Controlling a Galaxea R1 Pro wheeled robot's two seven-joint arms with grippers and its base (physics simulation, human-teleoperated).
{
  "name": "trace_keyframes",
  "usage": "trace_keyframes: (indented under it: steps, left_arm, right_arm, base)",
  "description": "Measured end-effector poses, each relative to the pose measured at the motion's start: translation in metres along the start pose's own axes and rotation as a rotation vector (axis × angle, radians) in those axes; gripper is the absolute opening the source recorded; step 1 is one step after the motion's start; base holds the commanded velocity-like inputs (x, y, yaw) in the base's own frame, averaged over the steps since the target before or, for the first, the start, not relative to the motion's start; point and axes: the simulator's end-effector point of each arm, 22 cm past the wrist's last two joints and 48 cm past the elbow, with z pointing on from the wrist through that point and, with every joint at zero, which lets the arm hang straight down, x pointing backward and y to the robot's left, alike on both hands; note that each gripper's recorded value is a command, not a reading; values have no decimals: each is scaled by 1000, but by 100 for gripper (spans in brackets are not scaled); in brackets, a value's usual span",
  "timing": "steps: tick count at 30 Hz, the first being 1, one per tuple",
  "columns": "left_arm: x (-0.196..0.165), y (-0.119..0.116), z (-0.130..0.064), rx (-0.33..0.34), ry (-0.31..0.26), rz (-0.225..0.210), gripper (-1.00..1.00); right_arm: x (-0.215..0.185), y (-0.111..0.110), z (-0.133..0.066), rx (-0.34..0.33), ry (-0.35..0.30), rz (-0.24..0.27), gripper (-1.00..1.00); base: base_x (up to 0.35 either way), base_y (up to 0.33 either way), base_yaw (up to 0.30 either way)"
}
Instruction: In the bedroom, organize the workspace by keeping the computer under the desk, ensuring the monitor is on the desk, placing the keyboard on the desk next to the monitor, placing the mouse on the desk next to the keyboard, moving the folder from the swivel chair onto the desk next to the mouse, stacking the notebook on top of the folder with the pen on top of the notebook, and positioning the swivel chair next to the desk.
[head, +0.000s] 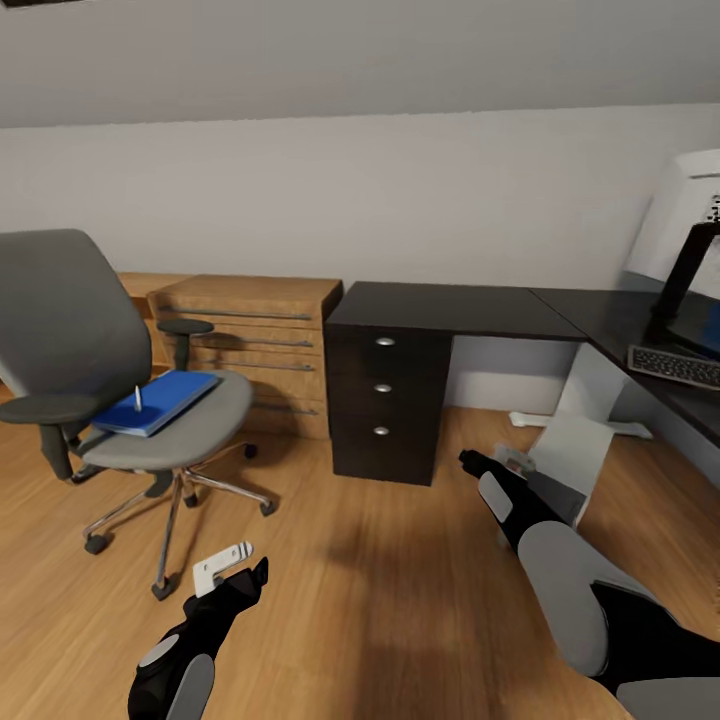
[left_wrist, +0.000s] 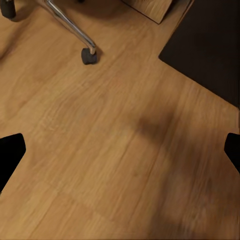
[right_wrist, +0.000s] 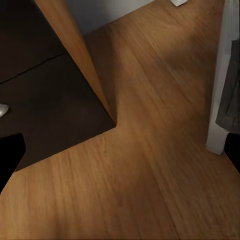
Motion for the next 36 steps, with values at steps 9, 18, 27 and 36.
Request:
trace_keyframes:
  steps: [9, 18, 27, 36]
  left_arm:
    - [-2, -1, -2, 4, -5, 1, 100]
    - [-4, -3, -3, 7, -10, -8, 100]
    - [-5, -5, -3, 9, -10, -11, 100]
    - [7, 0, 4, -5, 19, -11, 100]
  right_arm:
    - [-4, 2, -3, -4, -7, 1, 100]
    - [-6, 2, -3, -5, -10, -1, 100]
    - [-13, 4, -4, -7, -43, -24, 100]
    - [0, -2, 7, 8, -37, -58, 100]
  base:
    - [42, 172, -189]
    - [2, 14, -23]
    - [0, 1, -1]
    - [0, 0, 0]
